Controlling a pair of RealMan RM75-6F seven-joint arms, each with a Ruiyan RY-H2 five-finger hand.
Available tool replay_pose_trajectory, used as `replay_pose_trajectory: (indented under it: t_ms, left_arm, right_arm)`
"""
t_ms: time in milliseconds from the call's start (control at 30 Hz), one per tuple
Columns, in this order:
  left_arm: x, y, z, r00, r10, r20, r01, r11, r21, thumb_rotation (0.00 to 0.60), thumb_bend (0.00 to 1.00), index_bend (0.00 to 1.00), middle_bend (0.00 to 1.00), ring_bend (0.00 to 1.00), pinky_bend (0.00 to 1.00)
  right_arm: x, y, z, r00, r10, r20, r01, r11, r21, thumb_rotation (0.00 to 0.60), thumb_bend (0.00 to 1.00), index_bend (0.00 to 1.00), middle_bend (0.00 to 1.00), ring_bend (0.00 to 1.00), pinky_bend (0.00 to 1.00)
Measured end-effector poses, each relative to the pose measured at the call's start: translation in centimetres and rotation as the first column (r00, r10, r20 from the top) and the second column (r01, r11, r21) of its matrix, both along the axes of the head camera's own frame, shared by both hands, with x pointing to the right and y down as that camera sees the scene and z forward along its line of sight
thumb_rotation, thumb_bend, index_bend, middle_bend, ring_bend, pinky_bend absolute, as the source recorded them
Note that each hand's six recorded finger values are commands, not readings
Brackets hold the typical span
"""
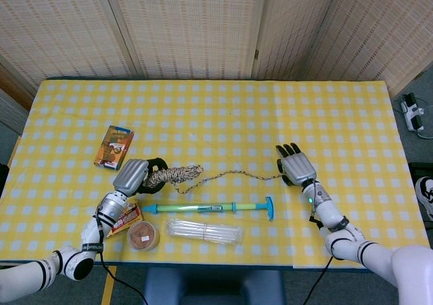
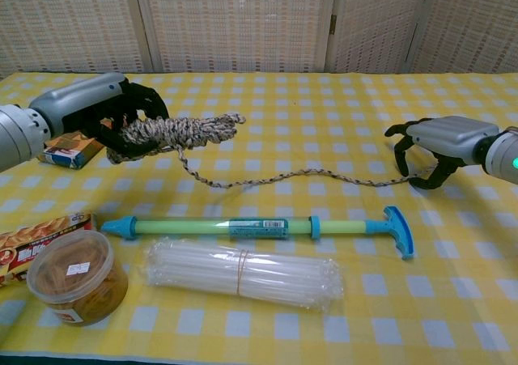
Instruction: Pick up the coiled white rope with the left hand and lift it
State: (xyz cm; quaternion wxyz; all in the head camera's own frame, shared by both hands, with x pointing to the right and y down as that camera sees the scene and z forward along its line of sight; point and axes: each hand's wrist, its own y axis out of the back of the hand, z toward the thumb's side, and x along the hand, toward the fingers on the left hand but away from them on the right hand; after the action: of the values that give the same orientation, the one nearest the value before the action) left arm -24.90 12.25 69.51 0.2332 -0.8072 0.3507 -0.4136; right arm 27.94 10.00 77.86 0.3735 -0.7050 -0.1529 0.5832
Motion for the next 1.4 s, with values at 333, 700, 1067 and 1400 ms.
replay_pose_trajectory:
  t_ms: [333,700,1067,1400]
  left_arm:
    - [0.0,0.1,0.2,1.0,0.003,0.003,-0.003,1.0,-0.004,0.6,0.51,0.69,0.68,0.65,0.72]
    - [0.1,-0.2,-0.3,1.0,-0.007,-0.019,0.007,1.0,0.005,0.6,0.56,0.69,0.68,0.65,0.72]
    - [3.9,-0.9,-3.1,0.986,0.031,-0.163,-0.029,0.999,0.017,0.6,0.55,0.69,0.68,0.65,0.72]
    - [8.3,-0.9,-4.6,0.979,0.152,-0.139,-0.144,0.987,0.065,0.6,0.55,0.69,0.68,0.65,0.71]
  right_arm:
    - [0.1,0.1,0.2,1.0,0.0,-0.011,0.0,1.0,-0.011,0.6,0.49,0.56,0.12,0.0,0.0]
    - [-0.2,-0.1,-0.2,1.0,0.014,0.007,-0.014,1.0,-0.001,0.6,0.55,0.6,0.16,0.02,0.0]
    - [-4.7,-2.7,-5.5,0.969,0.077,0.235,-0.105,0.988,0.109,0.6,0.57,0.62,0.18,0.02,0.0]
    - [-12.5,-5.8,-11.4,0.88,0.132,0.457,-0.207,0.971,0.118,0.6,0.57,0.62,0.18,0.02,0.0]
